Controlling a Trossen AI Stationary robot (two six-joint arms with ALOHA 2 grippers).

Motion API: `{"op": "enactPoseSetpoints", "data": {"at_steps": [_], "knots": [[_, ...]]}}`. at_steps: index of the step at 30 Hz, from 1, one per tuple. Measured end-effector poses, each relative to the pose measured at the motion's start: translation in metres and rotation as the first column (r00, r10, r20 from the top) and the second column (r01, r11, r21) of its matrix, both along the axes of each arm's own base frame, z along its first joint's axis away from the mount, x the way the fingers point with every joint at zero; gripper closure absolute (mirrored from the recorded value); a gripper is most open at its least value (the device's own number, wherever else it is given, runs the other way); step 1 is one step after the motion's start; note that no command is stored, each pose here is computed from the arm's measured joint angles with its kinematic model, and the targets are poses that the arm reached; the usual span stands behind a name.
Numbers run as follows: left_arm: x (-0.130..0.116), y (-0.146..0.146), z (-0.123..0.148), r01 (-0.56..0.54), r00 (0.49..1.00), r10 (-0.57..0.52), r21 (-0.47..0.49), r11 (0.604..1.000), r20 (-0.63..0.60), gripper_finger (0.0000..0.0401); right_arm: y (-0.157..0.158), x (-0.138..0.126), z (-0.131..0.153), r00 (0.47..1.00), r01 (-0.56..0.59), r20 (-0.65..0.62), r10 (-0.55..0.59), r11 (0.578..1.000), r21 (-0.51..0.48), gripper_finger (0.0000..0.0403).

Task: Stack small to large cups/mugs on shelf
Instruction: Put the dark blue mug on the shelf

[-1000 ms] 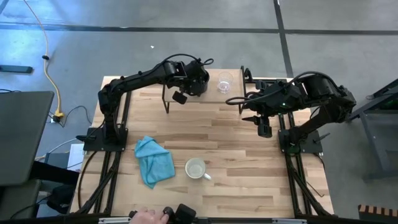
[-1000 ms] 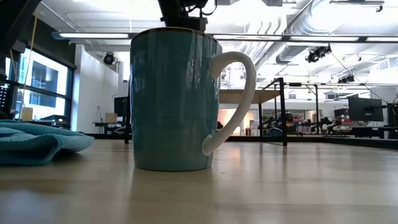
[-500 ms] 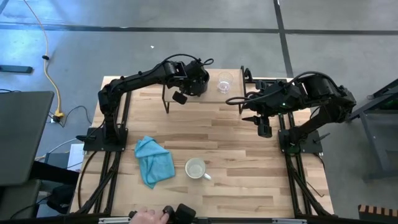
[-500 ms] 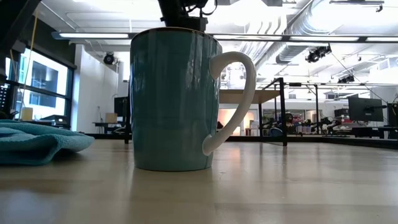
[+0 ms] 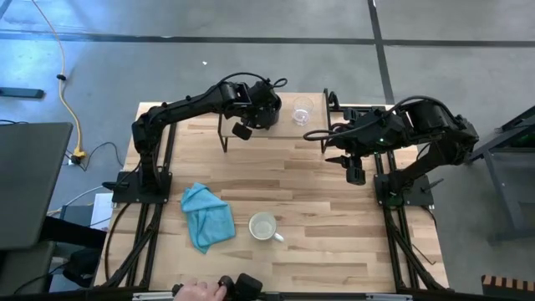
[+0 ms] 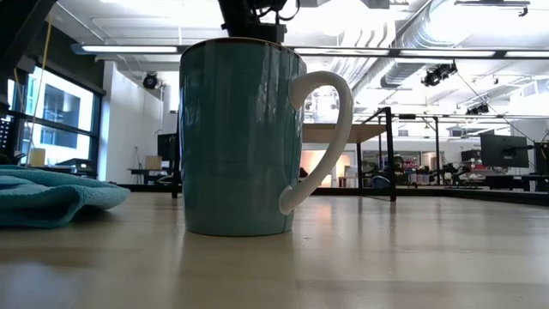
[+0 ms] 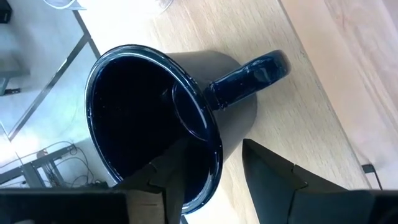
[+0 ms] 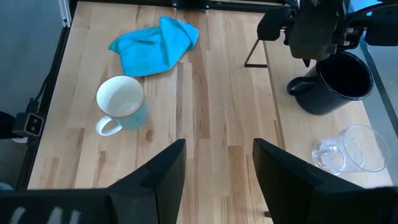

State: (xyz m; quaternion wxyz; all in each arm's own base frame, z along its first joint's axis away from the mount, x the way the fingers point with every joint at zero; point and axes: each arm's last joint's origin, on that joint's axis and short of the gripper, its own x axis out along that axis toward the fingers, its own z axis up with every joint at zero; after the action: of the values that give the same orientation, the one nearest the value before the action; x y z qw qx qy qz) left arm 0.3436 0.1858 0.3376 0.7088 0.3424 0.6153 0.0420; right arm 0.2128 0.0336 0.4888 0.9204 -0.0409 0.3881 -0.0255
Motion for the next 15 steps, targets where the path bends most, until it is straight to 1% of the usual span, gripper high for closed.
{"op": "enactPoseSetpoints", "data": {"at_steps": [15], "knots": [[0.0009,0.0003,0.0005,0.001,1.0,-0.001,0.005,1.0,0.01,0.0262,0.0,0.0,0.0,1.0,0.0,0.0,0.0,1.0,0.0,0.0224]]}}
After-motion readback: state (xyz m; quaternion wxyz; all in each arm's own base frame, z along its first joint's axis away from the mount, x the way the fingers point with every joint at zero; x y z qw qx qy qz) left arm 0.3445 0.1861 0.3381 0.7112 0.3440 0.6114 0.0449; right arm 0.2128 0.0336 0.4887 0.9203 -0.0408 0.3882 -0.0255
